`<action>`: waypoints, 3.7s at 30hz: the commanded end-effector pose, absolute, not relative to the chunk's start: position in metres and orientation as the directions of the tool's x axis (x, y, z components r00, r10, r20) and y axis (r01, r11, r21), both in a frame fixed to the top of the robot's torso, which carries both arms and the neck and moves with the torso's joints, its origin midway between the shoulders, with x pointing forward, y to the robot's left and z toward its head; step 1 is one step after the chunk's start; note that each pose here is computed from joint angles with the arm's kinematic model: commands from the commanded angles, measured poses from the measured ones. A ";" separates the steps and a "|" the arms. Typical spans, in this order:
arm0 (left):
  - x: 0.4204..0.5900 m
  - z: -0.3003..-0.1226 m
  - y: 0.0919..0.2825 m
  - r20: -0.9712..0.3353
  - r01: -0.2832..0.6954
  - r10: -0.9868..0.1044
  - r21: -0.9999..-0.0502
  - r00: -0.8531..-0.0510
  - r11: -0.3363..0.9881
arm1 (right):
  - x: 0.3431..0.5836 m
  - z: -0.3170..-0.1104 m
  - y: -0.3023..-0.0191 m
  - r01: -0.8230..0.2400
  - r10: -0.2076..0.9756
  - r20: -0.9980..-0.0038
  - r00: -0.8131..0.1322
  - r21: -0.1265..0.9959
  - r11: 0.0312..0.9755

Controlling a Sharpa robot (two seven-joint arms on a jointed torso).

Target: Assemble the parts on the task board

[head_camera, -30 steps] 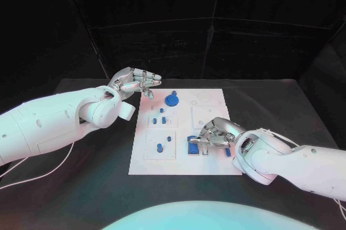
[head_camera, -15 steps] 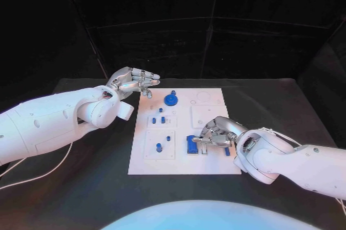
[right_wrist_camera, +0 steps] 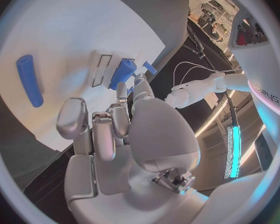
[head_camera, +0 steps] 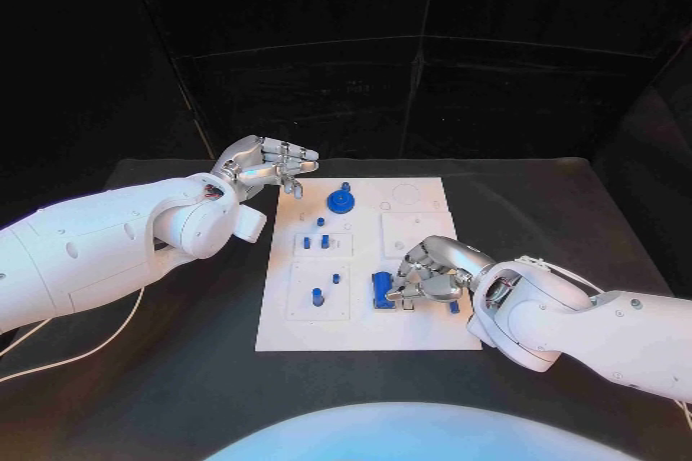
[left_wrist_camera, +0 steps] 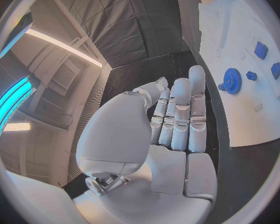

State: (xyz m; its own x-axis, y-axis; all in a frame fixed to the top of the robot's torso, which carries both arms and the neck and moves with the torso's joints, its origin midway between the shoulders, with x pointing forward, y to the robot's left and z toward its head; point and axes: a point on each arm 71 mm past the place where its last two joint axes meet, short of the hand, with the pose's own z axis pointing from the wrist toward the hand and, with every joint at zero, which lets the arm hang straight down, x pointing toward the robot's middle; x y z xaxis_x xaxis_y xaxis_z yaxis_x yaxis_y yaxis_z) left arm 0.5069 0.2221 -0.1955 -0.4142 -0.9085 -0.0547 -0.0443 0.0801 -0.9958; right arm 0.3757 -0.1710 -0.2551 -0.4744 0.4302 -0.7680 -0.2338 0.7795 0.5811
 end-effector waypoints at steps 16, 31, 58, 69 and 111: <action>0.507 -0.194 0.221 -0.049 -0.041 -0.906 -0.997 -0.420 0.073 | 0.380 -0.256 -0.165 -0.284 0.365 -0.819 -0.443 0.514 0.810; 0.507 -0.194 0.221 -0.050 -0.042 -0.906 -0.996 -0.420 0.074 | 0.382 -0.254 -0.171 -0.276 0.391 -0.828 -0.403 0.517 0.810; 0.507 -0.194 0.222 -0.050 -0.043 -0.907 -0.996 -0.419 0.075 | 0.368 -0.250 -0.275 -0.083 0.313 -0.875 -0.368 0.366 0.927; 0.507 -0.194 0.222 -0.050 -0.043 -0.907 -0.996 -0.419 0.075 | 0.372 -0.259 -0.270 -0.091 0.247 -0.873 -0.421 0.311 0.946; 0.506 -0.195 0.223 -0.050 -0.049 -0.906 -0.996 -0.421 0.077 | 0.370 -0.275 -0.238 -0.247 0.023 -0.884 -0.467 0.155 0.957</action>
State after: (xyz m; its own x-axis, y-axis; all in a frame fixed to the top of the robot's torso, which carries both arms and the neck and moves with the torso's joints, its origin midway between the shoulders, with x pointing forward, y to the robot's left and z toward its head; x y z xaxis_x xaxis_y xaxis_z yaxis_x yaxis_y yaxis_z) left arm 0.5064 0.2243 -0.1964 -0.4121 -0.9094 -0.0560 -0.0490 0.0834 -0.9953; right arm 0.3759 -0.2364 -0.2632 -0.4211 0.1199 -0.8990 -0.2290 0.9451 0.2333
